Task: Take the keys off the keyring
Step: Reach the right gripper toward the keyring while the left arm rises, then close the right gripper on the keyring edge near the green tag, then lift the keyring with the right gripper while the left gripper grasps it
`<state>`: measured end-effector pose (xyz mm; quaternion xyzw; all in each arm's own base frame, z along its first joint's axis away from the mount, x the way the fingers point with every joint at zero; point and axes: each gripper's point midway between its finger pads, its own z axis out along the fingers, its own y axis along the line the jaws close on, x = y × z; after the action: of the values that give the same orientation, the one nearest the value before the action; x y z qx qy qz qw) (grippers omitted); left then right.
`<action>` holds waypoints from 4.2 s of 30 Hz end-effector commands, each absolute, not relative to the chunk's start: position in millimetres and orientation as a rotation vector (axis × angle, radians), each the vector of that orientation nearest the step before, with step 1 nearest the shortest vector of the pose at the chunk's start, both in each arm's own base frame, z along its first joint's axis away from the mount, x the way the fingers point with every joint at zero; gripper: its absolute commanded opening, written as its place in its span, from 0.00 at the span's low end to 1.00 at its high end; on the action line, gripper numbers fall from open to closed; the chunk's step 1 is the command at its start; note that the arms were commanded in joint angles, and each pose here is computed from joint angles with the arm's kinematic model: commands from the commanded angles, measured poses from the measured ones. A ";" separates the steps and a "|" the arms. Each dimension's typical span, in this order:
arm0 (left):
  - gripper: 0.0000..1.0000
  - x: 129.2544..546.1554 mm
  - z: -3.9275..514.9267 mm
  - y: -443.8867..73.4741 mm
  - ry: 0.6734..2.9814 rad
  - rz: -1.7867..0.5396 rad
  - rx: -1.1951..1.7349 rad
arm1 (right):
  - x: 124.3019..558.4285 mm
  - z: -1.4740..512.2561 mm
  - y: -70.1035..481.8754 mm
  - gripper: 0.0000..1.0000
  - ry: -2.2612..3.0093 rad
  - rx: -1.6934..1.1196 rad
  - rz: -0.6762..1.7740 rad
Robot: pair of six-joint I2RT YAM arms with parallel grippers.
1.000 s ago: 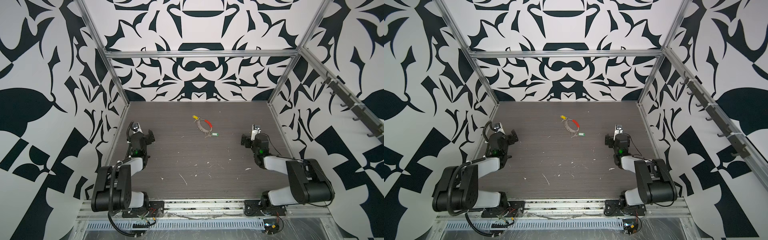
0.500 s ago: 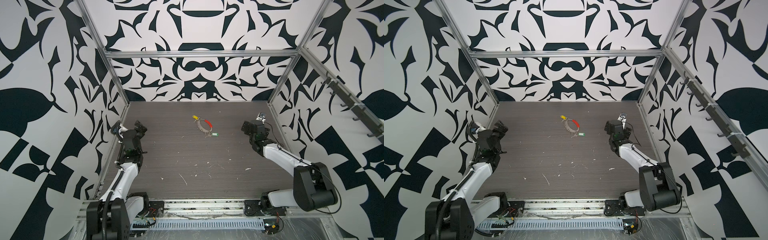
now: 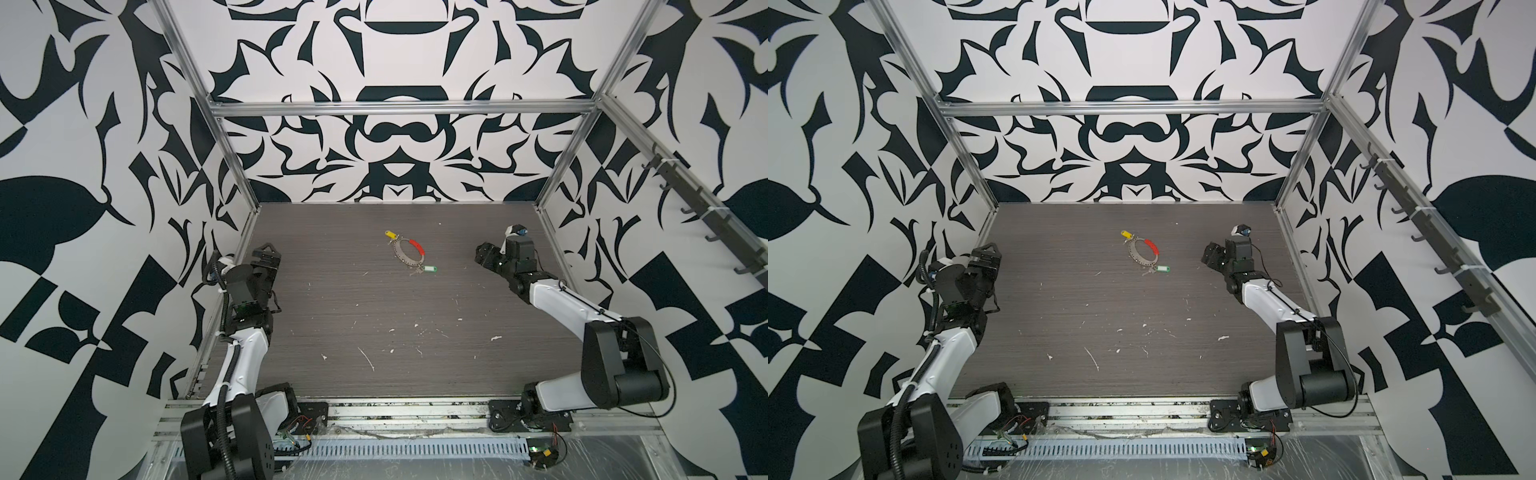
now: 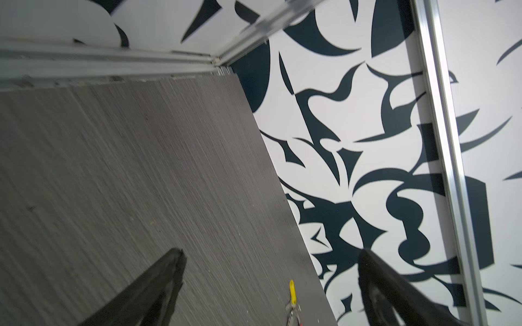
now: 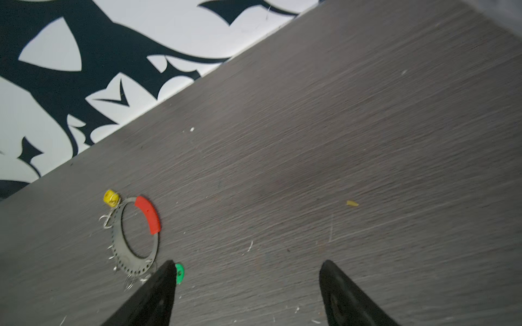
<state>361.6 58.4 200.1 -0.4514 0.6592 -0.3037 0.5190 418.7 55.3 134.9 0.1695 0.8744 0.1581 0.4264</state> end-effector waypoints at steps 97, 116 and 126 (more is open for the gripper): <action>0.83 303.4 230.8 -109.4 1.997 -1.096 -0.470 | 432.5 150.0 270.7 0.00 2.234 -0.608 0.337; 0.94 291.7 318.8 -162.7 1.834 -1.391 -0.121 | 308.6 278.3 293.2 0.00 1.916 -0.796 0.972; 0.58 266.5 347.3 -232.0 1.795 -1.558 0.315 | 263.9 320.6 294.9 0.00 1.743 -0.866 1.290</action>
<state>280.6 -215.0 319.2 0.0452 0.7329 -0.5764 0.3587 282.1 290.4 282.7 -0.3179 0.7414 0.4511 0.3818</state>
